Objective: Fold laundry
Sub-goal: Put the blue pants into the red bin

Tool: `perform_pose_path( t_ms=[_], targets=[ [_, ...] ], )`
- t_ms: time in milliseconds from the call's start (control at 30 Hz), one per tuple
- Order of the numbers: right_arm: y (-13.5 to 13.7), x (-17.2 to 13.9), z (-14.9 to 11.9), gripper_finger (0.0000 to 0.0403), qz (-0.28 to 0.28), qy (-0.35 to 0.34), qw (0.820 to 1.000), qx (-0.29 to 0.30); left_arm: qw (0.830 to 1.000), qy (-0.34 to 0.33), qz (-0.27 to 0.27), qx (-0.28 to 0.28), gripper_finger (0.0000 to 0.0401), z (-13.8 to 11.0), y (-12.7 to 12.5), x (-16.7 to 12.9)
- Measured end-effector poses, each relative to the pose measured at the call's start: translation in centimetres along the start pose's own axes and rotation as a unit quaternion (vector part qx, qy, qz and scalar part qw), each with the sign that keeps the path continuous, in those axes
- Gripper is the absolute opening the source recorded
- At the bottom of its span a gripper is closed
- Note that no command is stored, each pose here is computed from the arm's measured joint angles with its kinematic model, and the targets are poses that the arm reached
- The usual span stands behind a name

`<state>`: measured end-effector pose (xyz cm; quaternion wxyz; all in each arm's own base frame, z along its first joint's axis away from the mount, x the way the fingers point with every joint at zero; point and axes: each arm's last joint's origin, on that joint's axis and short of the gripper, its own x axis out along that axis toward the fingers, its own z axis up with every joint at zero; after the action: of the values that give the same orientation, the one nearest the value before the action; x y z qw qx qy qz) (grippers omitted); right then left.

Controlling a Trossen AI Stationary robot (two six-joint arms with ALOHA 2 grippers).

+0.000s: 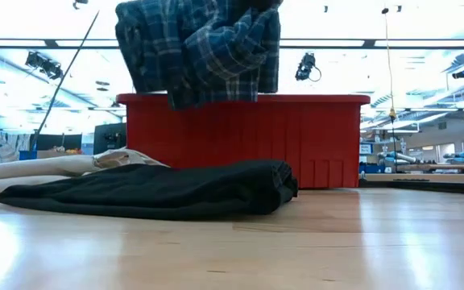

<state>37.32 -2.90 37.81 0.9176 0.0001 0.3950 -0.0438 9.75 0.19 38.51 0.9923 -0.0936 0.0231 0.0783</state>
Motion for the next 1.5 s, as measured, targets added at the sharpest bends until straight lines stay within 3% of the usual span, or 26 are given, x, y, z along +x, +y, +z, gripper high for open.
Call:
perform_pose_path(
  t_ms=[333,467,667,933,1200,1333,1500],
  targets=[
    [-8.8,-3.8,1.7,0.0039,-0.135,-0.048,0.987,-0.078,0.997,0.006,0.071,-0.021,0.0178,-0.4,0.5,-0.2],
    [-12.1,-4.5,0.9,0.0039,-0.131,-0.049,0.989,-0.056,0.996,0.001,0.088,-0.023,0.0178,-0.3,0.6,-0.2],
    [-16.4,-3.8,-1.2,0.0038,-0.088,-0.016,0.994,0.069,0.993,-0.006,0.118,-0.022,0.0178,-0.3,0.8,-0.2],
    [-20.2,-3.1,-4.1,0.0037,-0.041,0.034,0.966,0.252,0.992,-0.007,0.124,-0.021,0.0178,-0.3,0.8,-0.1],
    [-24.9,1.1,-7.2,0.0037,0.026,0.066,0.953,0.293,0.992,0.001,0.126,-0.017,0.0178,-0.4,0.7,0.4],
    [-28.1,2.5,-9.9,0.0037,0.071,0.075,0.921,0.375,0.992,0.005,0.128,-0.024,0.0178,-0.5,0.6,0.8],
    [-32.1,1.2,-12.4,0.0039,0.109,0.022,0.869,0.482,0.991,0.004,0.128,-0.045,0.0178,-0.5,0.6,0.9]
  ],
)
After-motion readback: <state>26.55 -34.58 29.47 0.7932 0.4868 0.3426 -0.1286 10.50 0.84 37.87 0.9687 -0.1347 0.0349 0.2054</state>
